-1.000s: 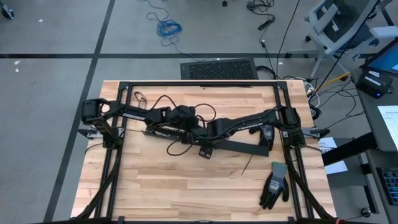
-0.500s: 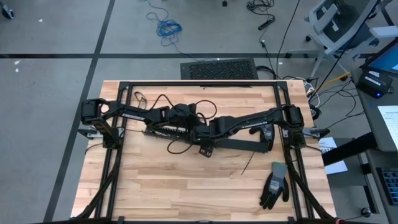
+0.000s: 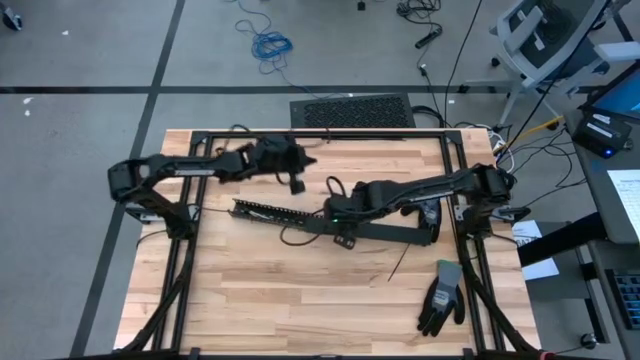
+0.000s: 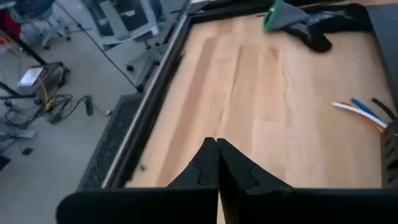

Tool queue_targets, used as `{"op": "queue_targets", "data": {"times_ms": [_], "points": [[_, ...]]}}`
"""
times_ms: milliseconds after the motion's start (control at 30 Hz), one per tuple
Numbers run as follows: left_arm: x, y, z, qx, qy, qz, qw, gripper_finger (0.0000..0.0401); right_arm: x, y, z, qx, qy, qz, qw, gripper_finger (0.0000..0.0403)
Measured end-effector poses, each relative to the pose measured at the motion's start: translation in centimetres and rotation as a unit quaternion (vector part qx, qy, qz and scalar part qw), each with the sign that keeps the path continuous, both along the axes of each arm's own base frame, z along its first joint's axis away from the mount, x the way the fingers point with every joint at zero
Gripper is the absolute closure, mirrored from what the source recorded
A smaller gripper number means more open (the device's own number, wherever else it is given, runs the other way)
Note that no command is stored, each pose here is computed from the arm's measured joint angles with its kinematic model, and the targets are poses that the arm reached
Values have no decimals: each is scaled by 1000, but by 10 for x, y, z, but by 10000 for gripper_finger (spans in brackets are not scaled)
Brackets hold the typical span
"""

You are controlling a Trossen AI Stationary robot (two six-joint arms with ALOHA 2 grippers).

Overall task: Ziptie cables
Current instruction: Close the black cable duct cover

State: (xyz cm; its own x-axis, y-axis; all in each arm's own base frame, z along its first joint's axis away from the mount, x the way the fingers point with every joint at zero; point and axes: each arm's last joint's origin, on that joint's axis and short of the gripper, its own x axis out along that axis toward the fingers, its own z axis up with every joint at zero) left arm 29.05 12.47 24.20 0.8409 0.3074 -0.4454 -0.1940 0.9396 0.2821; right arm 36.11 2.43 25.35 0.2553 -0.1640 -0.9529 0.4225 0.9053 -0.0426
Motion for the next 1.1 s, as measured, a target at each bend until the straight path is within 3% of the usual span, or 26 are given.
{"op": "queue_targets", "data": {"times_ms": [200,400,767,1100], "points": [[-29,3,28,-12,-19,-6,1000,401,-20,1,-8,39,-40,-8,998,106],[-33,-8,43,-46,-67,-40,996,401,-13,-10,-27,117,-36,37,992,106],[-28,-19,43,-71,-69,-57,993,401,-8,-21,-33,70,-32,142,987,106],[-26,-23,42,-65,-61,-40,995,401,0,-31,-41,96,-48,145,983,106]]}}
